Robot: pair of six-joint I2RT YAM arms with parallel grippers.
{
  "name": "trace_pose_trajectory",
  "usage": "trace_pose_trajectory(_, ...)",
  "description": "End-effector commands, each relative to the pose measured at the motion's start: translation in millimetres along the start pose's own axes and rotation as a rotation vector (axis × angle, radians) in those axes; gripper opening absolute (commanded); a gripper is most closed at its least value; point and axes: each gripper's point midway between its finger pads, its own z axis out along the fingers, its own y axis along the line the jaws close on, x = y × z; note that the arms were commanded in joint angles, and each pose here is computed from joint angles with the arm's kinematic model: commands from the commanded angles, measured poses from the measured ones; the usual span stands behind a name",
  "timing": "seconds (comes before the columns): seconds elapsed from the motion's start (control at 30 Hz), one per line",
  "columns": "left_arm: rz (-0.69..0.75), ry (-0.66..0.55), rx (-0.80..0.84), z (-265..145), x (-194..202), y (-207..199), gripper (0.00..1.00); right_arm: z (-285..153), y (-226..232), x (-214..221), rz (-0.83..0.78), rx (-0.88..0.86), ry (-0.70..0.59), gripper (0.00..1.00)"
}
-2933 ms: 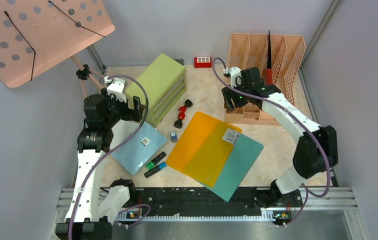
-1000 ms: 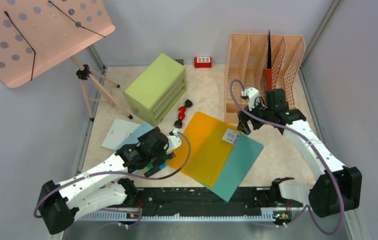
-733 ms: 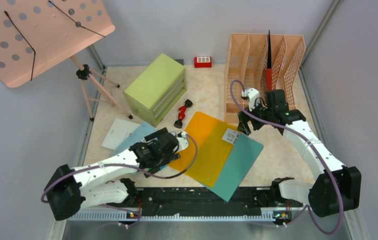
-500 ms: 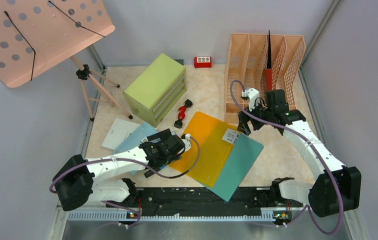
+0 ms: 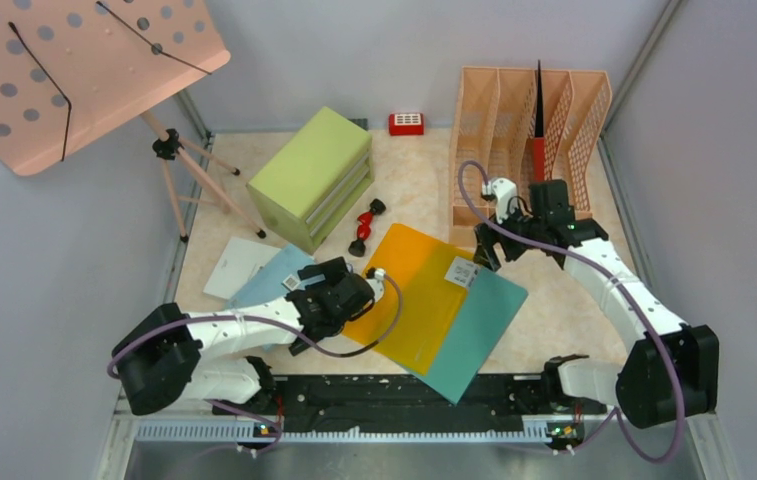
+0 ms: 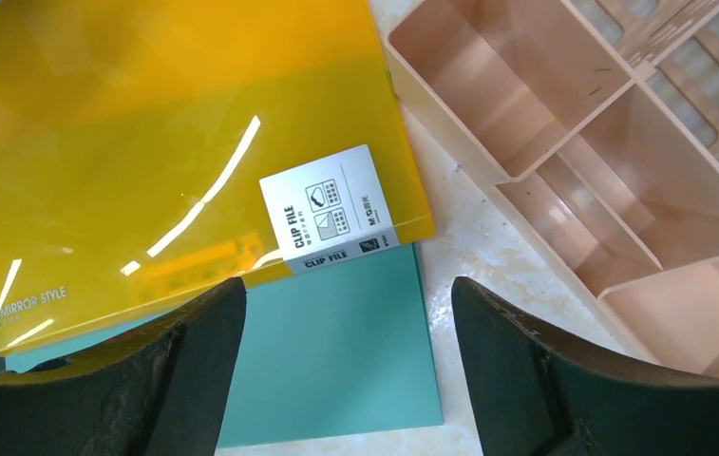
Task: Organize the desk
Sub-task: Pick up the notebook from the center of the board.
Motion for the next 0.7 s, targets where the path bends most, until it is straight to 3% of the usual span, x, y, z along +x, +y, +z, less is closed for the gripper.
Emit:
trace_pose_trajectory(0.0,0.014,-0.012,-0.059,6,-4,4,0.87,2,-1,-13,-0.016,-0.026,-0.035,0.79)
trace_pose_trajectory(0.67,0.137,0.041,-0.141,12,7,-9,0.63,8,-2,-10,-0.019,-0.036,-0.022,0.78)
